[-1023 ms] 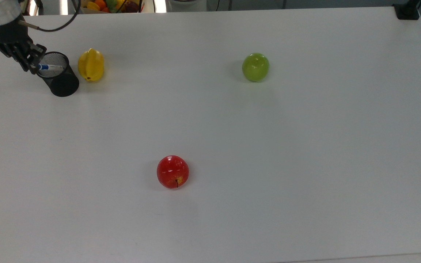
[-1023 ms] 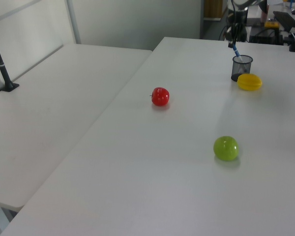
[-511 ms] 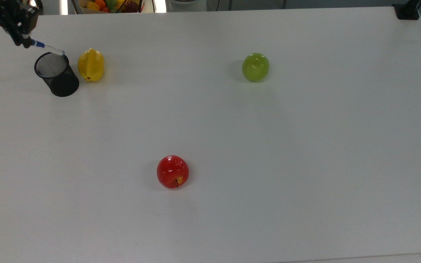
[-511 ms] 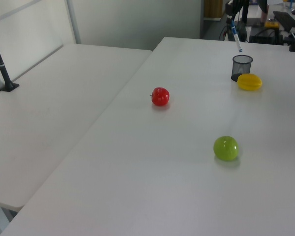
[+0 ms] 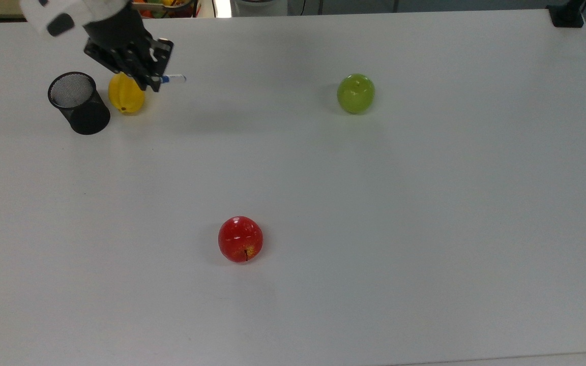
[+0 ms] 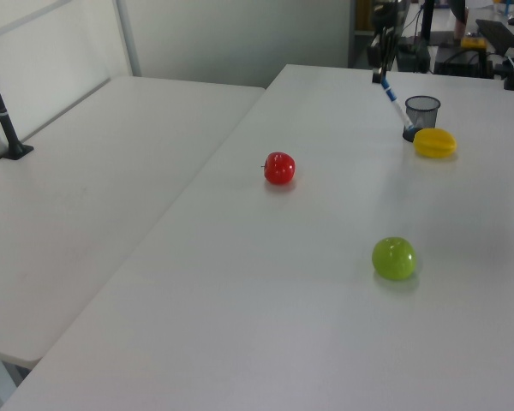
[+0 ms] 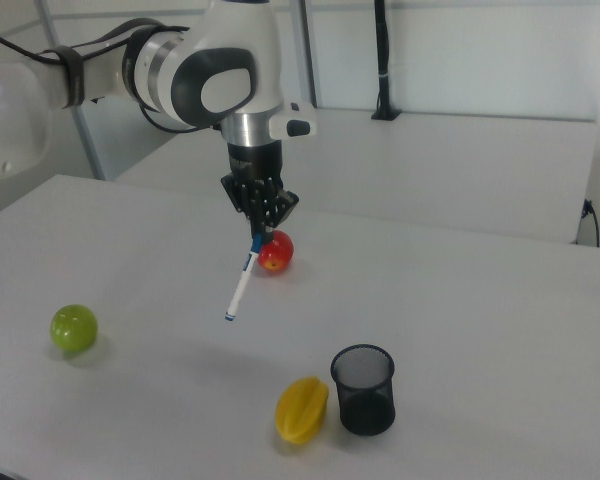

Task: Take marker pen
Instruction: 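Carry the marker away from the cup and lay it on the table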

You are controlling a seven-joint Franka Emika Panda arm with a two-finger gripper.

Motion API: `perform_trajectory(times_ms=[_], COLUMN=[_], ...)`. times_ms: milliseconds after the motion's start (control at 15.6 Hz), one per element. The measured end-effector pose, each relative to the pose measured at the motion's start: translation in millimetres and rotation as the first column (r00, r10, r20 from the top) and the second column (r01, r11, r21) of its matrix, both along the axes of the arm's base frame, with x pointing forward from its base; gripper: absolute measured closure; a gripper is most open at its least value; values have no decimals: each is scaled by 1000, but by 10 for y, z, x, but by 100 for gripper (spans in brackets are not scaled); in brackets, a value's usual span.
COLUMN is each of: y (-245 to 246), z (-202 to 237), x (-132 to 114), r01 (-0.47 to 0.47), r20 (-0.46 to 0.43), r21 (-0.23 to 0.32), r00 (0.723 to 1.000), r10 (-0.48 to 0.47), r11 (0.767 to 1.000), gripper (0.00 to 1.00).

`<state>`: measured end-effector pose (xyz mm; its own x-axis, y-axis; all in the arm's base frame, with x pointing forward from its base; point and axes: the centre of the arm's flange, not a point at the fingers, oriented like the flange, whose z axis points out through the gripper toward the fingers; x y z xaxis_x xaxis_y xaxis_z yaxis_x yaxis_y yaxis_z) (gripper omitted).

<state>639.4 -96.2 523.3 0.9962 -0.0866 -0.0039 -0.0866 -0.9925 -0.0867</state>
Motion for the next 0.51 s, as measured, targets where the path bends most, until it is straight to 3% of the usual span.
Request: perform_trajectory(times_ms=[256, 511], y=[424, 877], z=[-470, -1057], x=[143, 76], r01=[-19, -61], r20=[-80, -204], r21=[2, 5], r00=[997, 977], r10=[20, 60], r11=[1000, 998], gripper=[82, 82])
